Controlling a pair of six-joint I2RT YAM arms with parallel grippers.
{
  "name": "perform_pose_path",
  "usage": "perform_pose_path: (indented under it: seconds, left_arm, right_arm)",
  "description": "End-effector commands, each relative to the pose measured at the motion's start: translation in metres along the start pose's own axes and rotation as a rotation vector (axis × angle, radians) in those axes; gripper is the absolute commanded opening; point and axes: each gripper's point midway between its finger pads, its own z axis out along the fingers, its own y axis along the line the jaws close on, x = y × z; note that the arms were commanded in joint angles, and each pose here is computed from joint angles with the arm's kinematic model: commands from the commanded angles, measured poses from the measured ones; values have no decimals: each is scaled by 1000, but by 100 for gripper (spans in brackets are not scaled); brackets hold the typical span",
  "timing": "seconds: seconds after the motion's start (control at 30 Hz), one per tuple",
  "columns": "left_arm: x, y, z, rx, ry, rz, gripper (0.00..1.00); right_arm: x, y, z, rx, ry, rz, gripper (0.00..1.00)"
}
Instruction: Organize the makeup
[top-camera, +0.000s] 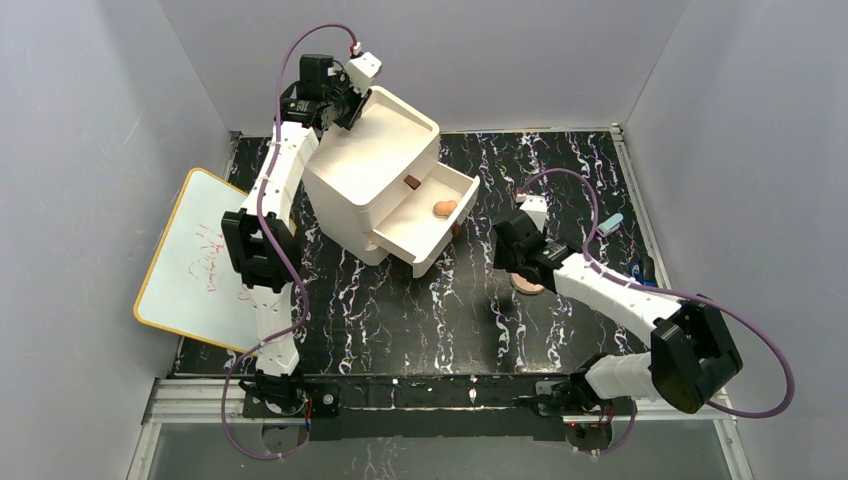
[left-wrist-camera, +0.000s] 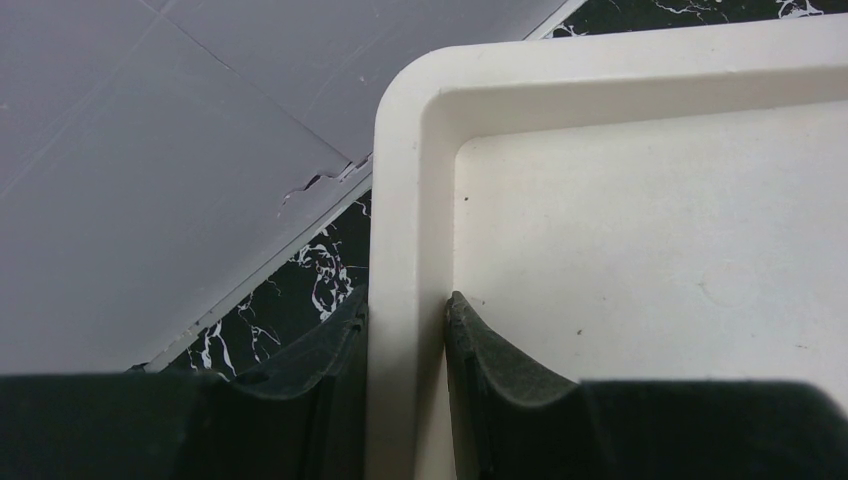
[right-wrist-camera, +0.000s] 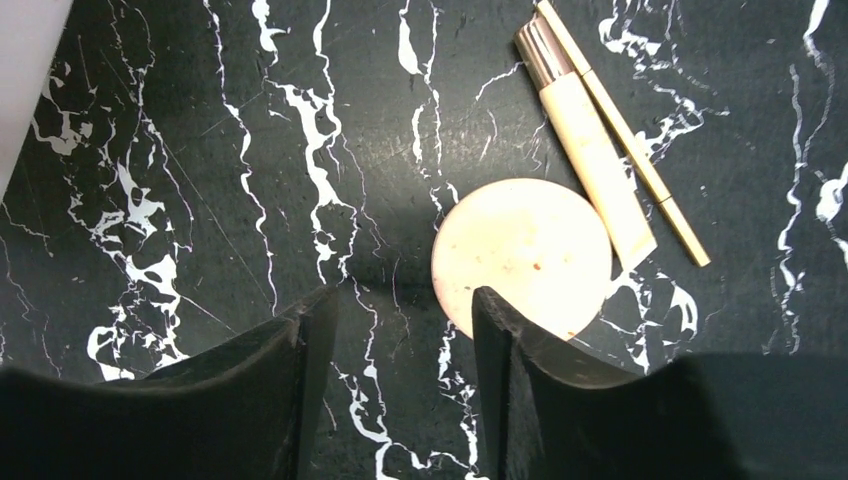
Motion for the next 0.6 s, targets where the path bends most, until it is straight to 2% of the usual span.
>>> perform_pose_path:
  seconds: [0.0, 0.2, 0.33, 0.43, 0.57]
  left_arm:
    - [72, -81, 25, 218, 247, -6, 0]
    - [72, -80, 24, 216, 246, -5, 0]
    - [72, -82, 25, 219, 247, -4, 0]
    - [73, -83, 26, 220, 251, -3, 0]
    - [73, -84, 27, 222, 251, -1, 0]
  right_arm:
    - [11, 3, 11, 5, 30, 45, 56]
    - [34, 0, 25, 35, 96, 23, 54]
    - [41, -2, 29, 48, 107, 20, 51]
    - [45, -3, 32, 52, 114, 17, 45]
    - [53, -5, 36, 61, 131, 8, 44]
